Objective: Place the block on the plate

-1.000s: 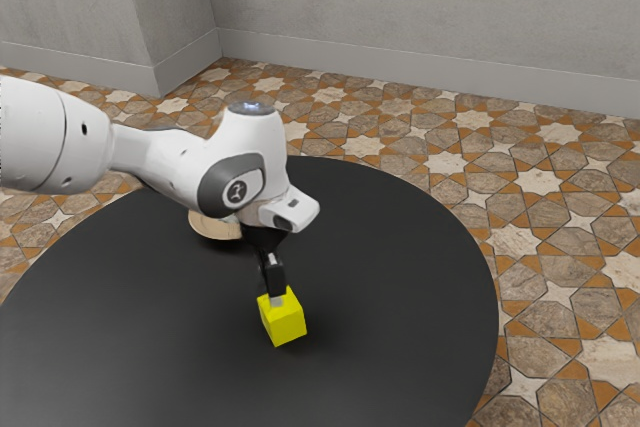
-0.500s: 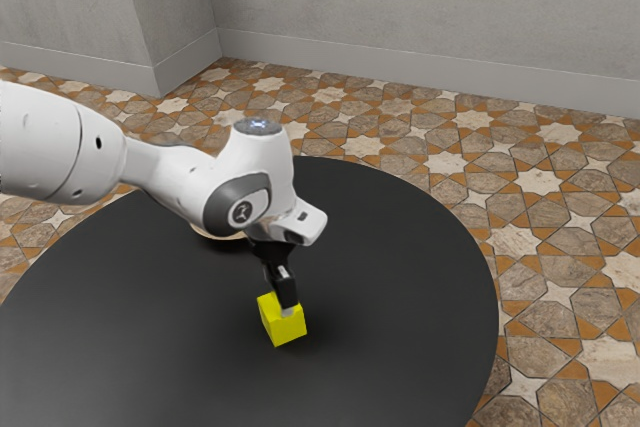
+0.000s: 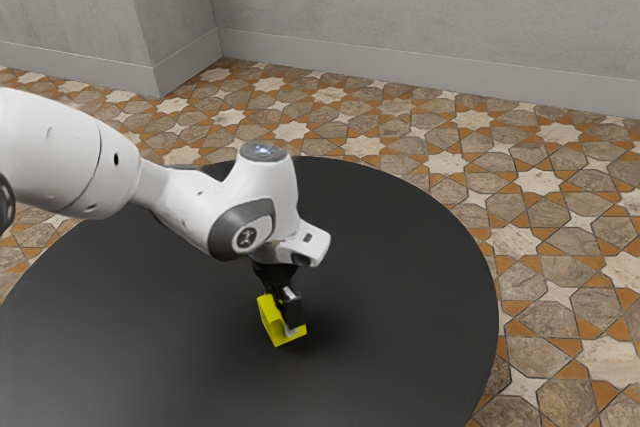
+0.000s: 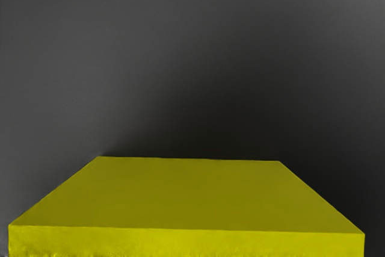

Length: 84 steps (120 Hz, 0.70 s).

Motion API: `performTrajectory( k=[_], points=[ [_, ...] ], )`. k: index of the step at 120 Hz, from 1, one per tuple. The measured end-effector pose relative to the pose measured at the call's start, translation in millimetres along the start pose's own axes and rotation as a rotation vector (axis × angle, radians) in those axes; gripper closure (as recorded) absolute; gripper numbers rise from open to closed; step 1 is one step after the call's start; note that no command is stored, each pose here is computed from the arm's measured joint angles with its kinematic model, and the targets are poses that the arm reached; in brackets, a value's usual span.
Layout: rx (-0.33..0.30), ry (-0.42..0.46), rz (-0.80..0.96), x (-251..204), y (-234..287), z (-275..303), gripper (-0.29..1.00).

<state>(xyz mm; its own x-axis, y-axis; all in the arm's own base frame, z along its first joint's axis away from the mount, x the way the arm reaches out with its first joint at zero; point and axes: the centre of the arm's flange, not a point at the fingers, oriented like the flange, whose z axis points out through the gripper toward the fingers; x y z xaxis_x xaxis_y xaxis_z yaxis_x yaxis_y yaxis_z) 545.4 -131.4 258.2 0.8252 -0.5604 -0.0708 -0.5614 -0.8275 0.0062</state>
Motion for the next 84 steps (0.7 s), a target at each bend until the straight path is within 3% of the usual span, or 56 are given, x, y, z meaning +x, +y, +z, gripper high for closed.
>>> performTrajectory(
  k=[43, 84],
  points=[
    [0.018, 0.040, -0.033, 3, 0, -4, 0.22],
    [0.023, 0.054, -0.060, 3, -2, -15, 0.25]
  ],
)
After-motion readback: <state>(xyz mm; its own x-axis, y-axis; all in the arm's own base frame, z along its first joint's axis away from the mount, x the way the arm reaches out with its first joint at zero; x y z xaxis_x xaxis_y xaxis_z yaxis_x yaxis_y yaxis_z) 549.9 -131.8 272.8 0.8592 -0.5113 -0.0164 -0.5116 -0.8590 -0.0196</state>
